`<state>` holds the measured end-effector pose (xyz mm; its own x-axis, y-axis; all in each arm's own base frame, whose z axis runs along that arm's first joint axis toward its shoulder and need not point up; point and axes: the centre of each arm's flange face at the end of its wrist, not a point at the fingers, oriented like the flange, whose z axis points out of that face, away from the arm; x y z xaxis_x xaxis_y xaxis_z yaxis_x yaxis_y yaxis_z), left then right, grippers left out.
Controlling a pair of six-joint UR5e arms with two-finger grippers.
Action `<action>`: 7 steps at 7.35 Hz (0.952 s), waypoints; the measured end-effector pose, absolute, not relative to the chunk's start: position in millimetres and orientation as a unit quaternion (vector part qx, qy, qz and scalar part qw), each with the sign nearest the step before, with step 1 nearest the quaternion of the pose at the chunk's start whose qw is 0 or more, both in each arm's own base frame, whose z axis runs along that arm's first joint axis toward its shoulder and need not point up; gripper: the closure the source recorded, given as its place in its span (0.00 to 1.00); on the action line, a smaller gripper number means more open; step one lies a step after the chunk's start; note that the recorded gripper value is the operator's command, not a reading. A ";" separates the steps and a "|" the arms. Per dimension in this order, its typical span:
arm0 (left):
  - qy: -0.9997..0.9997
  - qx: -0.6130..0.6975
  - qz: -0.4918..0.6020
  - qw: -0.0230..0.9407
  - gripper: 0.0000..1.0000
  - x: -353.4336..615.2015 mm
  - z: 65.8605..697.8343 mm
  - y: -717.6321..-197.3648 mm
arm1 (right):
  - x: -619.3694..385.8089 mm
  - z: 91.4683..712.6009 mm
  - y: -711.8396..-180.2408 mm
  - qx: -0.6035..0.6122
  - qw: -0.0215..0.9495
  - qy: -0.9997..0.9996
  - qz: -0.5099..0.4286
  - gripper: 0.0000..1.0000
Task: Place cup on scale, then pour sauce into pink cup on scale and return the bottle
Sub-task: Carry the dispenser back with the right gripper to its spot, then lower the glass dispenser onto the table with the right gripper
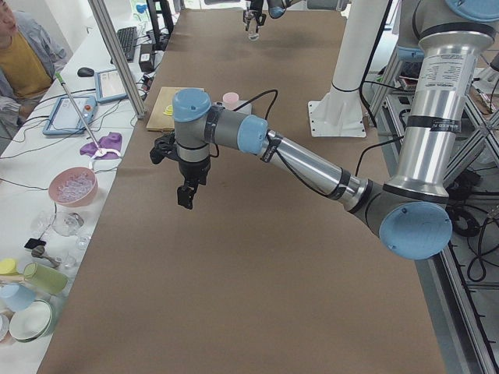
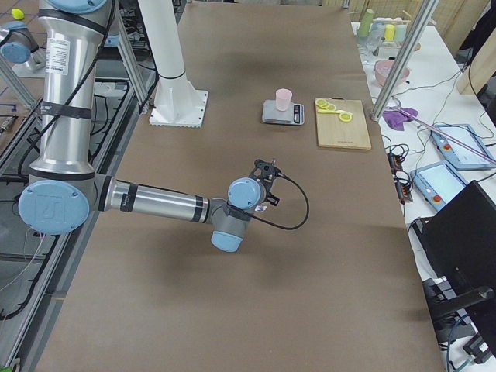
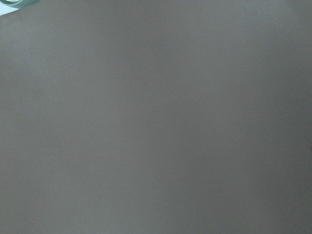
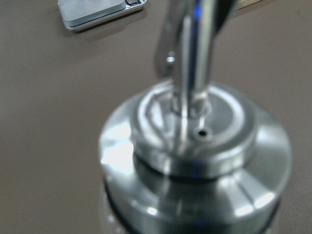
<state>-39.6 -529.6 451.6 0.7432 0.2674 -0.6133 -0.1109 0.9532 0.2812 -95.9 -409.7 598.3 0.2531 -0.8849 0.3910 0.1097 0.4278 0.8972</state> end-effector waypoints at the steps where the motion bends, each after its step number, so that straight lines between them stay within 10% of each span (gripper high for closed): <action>1: 0.343 0.116 0.103 0.927 0.02 -39.8 449.8 -529.2 | -98.1 595.8 -414.5 0.379 0.694 -0.507 -0.344 1.00; 7: 0.343 0.119 0.104 0.926 0.02 -39.8 446.2 -526.0 | -186.7 595.3 -447.0 0.422 0.649 -0.512 -0.372 1.00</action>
<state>-39.8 -526.0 446.2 0.7429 0.2743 -0.6106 -0.1107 0.9500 0.2921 -186.7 -447.0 595.3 0.1985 -0.9152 0.3506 0.0503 0.3668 0.9289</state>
